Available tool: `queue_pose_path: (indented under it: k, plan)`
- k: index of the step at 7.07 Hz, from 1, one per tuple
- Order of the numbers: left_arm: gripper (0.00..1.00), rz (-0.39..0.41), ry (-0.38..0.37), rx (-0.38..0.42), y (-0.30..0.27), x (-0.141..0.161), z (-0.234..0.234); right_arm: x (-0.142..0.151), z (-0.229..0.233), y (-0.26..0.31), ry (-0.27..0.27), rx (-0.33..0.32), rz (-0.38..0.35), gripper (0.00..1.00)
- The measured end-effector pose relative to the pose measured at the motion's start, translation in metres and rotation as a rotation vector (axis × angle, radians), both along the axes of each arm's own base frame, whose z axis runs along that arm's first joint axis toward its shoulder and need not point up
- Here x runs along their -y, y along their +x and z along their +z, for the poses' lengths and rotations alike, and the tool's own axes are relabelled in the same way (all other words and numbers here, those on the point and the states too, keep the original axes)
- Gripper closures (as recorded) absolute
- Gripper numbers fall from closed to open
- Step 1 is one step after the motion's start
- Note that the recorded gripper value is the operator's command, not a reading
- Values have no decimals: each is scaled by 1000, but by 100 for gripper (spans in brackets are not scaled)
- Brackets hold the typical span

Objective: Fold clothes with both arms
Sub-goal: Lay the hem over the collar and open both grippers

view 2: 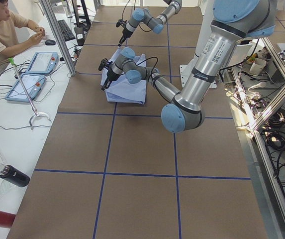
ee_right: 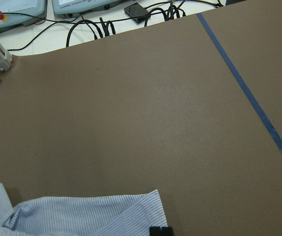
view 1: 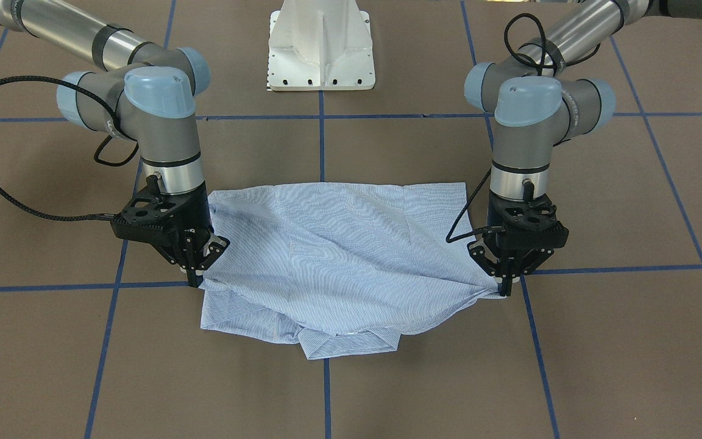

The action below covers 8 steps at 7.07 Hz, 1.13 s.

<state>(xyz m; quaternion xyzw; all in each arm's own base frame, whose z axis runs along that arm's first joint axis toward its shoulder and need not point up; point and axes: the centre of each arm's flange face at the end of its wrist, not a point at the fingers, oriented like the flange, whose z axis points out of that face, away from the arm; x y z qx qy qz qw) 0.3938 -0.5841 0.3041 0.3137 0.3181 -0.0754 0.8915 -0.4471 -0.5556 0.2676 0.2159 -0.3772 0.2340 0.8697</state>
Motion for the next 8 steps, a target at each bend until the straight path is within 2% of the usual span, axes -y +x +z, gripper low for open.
queue_pose_path:
  k: [3,4,5,6,8]
  plan:
    - [100,7,19,-23,4,3,-20,15,-34,-16,20,19,-5,100]
    - [4,7,17,-21,5,3,-19,21,-33,-21,20,4,-12,4]
    - [0,13,21,-13,5,4,-17,27,-28,-25,30,-27,-31,0]
    - [0,31,47,-10,3,3,-20,31,-24,-27,42,-55,-53,0]
    - [0,132,73,-65,-2,-10,-27,33,-22,-18,37,-53,-136,0]
